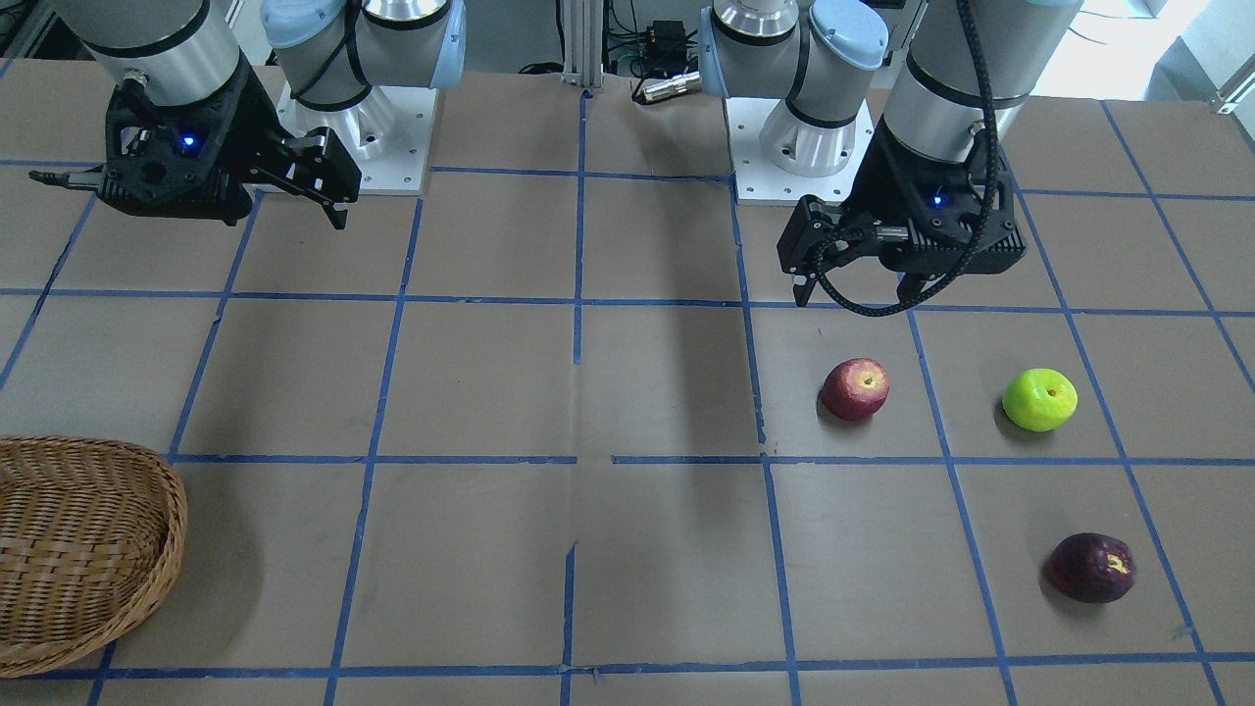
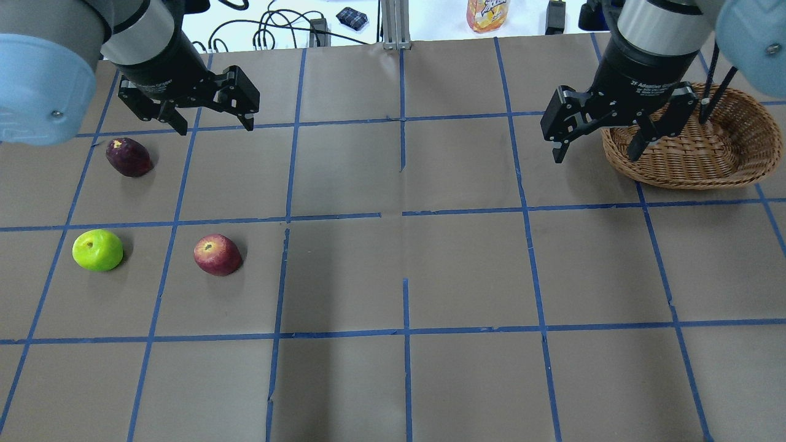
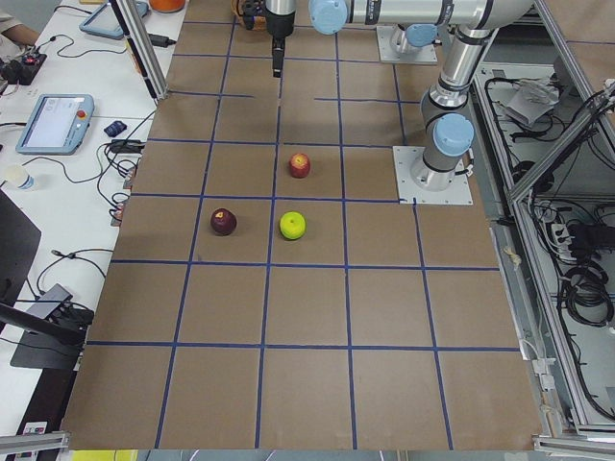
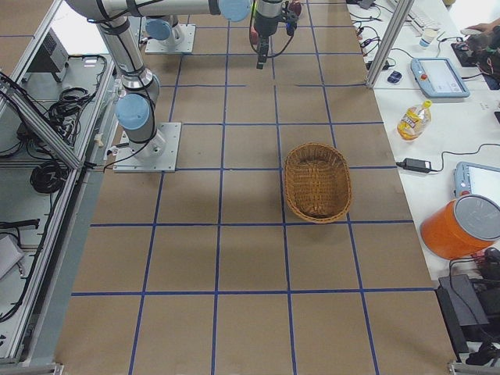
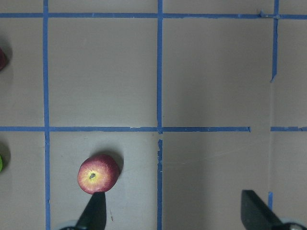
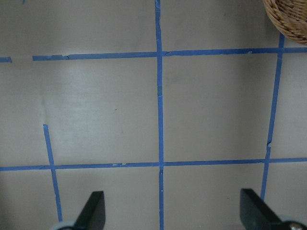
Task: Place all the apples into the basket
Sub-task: 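Reach the left gripper down to the red apple and grasp it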
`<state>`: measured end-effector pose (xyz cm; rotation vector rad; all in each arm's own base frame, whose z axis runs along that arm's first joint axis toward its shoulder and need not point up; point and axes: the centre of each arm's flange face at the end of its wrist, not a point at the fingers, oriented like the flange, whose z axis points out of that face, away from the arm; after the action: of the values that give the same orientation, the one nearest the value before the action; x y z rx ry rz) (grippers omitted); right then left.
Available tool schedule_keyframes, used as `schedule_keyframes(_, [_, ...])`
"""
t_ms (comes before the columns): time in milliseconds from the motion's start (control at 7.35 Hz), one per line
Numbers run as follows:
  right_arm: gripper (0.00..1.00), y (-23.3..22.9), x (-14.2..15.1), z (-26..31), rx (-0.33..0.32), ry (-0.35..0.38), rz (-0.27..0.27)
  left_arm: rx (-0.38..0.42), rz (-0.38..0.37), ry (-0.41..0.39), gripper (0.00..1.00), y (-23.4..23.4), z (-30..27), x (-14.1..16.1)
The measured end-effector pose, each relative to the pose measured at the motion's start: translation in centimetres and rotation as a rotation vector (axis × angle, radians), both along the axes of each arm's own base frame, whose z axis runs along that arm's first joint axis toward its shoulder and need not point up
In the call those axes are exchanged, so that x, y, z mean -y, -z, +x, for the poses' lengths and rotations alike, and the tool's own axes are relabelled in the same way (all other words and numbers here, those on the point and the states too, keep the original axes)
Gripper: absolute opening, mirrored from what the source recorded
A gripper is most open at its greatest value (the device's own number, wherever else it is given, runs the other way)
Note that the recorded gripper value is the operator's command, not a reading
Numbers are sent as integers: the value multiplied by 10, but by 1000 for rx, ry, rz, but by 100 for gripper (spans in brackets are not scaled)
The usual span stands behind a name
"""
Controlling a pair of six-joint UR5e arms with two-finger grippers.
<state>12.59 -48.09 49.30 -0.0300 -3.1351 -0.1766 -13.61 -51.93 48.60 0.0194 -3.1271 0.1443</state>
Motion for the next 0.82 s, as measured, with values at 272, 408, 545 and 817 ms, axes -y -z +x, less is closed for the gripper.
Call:
schedule_keyframes(272, [100,0,0,0,-1,1,0,1,6,0,100,2,1,-1])
schedule_keyframes(408, [100,0,0,0,-1,1,0,2,7,-1,100,1,6,-1])
schedule_keyframes(545, [100,0,0,0,-1,1,0,5,15,7,100,4,16,-2])
schedule_keyframes(817, [100,0,0,0,-1,-1,0,11,68,51,100,47,60,-1])
